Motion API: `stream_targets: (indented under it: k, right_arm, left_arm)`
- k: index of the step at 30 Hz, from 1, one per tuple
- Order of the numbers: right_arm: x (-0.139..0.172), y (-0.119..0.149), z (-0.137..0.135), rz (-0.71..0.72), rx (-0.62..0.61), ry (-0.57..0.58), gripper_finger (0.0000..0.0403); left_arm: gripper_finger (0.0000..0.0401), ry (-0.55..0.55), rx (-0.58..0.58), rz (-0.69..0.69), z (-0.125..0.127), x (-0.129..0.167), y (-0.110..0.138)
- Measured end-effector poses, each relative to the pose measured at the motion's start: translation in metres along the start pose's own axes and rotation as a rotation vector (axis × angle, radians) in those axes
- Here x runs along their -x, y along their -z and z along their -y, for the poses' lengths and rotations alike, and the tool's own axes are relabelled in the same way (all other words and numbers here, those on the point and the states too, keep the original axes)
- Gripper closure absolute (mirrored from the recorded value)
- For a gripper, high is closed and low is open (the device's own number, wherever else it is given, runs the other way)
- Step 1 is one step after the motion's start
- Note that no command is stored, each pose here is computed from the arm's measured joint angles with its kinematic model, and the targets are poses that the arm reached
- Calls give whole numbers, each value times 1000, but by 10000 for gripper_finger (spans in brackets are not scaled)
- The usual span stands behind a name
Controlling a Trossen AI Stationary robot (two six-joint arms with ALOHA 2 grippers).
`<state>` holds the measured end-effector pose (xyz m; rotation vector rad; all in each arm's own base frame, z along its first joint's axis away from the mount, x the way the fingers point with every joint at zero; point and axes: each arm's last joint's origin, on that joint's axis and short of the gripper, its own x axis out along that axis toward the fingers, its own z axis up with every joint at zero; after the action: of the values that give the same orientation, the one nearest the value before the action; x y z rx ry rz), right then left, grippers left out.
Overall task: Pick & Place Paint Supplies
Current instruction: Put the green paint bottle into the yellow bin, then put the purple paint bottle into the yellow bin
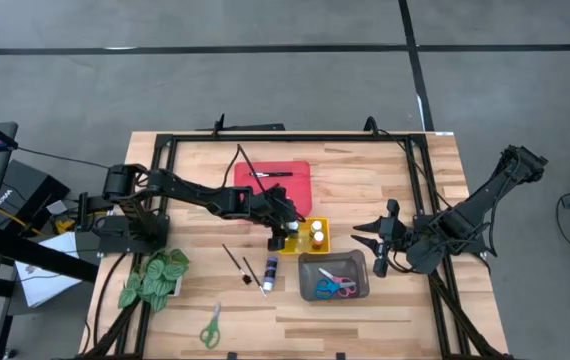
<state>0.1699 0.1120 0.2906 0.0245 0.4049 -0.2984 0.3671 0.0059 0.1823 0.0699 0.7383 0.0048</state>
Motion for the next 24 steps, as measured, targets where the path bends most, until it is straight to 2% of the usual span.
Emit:
stream_targets:
  k: [9,17,24]
  right_arm:
    - [0,0,0,-2,3,1,309]
    - [0,1,0,-5,7,3,309]
    - [0,2,1,-13,18,7,309]
  left_arm:
    - [182,-8,-41,71,-1,12,-11]
    - [183,-15,-74,158,-1,54,-29]
    - [196,35,-95,58,15,91,-24]
